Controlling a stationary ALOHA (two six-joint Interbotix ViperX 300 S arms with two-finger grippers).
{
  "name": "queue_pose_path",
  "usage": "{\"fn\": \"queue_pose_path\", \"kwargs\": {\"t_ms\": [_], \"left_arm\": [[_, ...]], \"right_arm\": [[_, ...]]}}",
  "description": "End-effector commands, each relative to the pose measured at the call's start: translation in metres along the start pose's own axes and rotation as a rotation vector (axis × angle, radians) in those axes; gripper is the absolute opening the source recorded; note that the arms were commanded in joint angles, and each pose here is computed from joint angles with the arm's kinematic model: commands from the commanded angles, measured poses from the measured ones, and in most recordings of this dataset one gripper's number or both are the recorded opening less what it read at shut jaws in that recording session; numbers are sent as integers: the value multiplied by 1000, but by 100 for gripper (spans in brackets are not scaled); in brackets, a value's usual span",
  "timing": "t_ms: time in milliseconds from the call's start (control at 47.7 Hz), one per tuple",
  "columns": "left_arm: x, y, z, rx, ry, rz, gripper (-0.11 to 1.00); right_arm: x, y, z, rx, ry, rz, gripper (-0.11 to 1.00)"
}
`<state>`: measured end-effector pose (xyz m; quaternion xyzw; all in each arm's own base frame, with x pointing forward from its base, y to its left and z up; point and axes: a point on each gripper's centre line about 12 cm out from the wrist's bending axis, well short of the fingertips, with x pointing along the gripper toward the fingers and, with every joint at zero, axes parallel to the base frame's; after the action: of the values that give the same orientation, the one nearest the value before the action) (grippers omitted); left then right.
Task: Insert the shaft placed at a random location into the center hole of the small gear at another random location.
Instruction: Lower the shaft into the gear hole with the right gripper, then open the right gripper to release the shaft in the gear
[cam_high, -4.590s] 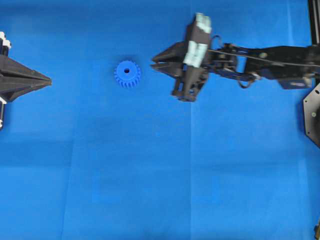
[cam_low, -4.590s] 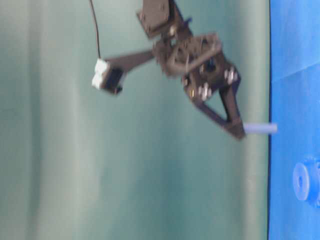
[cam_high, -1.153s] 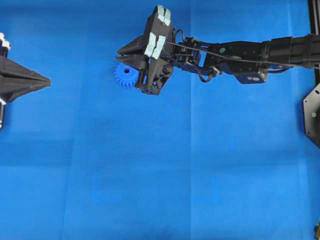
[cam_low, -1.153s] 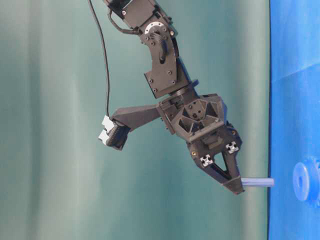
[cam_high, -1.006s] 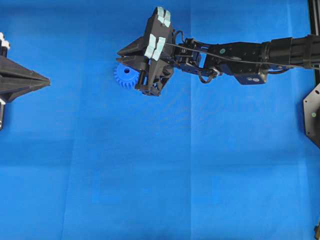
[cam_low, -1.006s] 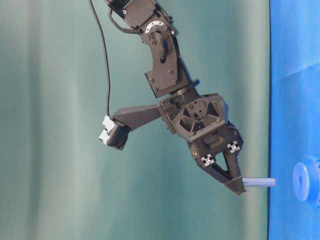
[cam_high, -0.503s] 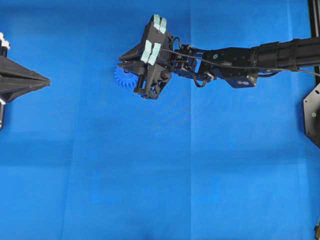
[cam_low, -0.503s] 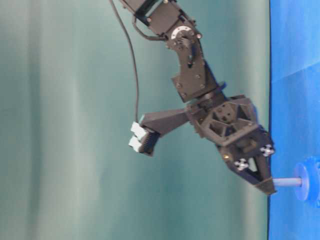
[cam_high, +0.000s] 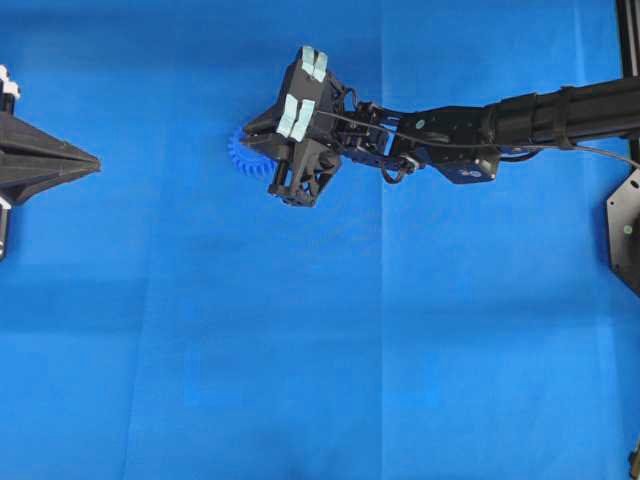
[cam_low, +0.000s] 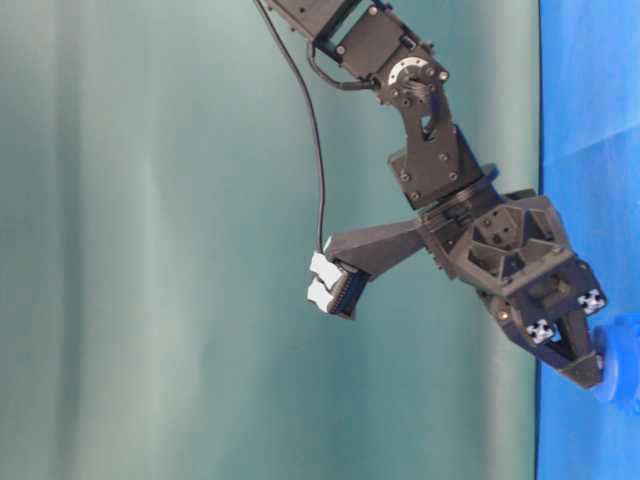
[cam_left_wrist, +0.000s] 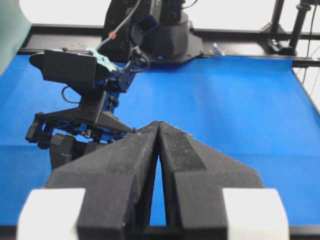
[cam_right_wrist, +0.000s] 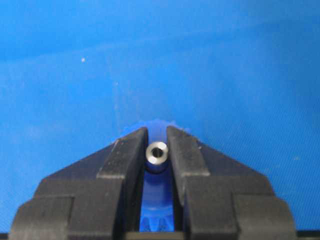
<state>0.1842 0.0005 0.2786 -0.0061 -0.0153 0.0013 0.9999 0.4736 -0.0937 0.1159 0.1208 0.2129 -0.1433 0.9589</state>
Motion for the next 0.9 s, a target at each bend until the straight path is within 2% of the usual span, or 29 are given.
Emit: {"fn": "queue_pose_path", "kwargs": {"t_ms": [0, 440, 524, 713, 776, 880], "left_arm": [[2, 0, 5, 2, -14, -1, 0], [2, 0, 5, 3, -8, 0, 0], [2, 0, 5, 3, -8, 0, 0], [1, 0, 5, 1, -11, -2, 0], [1, 0, 5, 2, -11, 0, 0], [1, 0, 5, 2, -11, 0, 0]], "right_arm": [[-4, 1, 12, 4, -32, 4, 2], [-3, 2, 13, -5, -35, 6, 5], [-4, 2, 14, 1, -33, 6, 18], [-12, 6, 25, 6, -43, 14, 73], [-16, 7, 32, 7, -59, 18, 88], [-27, 10, 46, 7, -92, 25, 84]]}}
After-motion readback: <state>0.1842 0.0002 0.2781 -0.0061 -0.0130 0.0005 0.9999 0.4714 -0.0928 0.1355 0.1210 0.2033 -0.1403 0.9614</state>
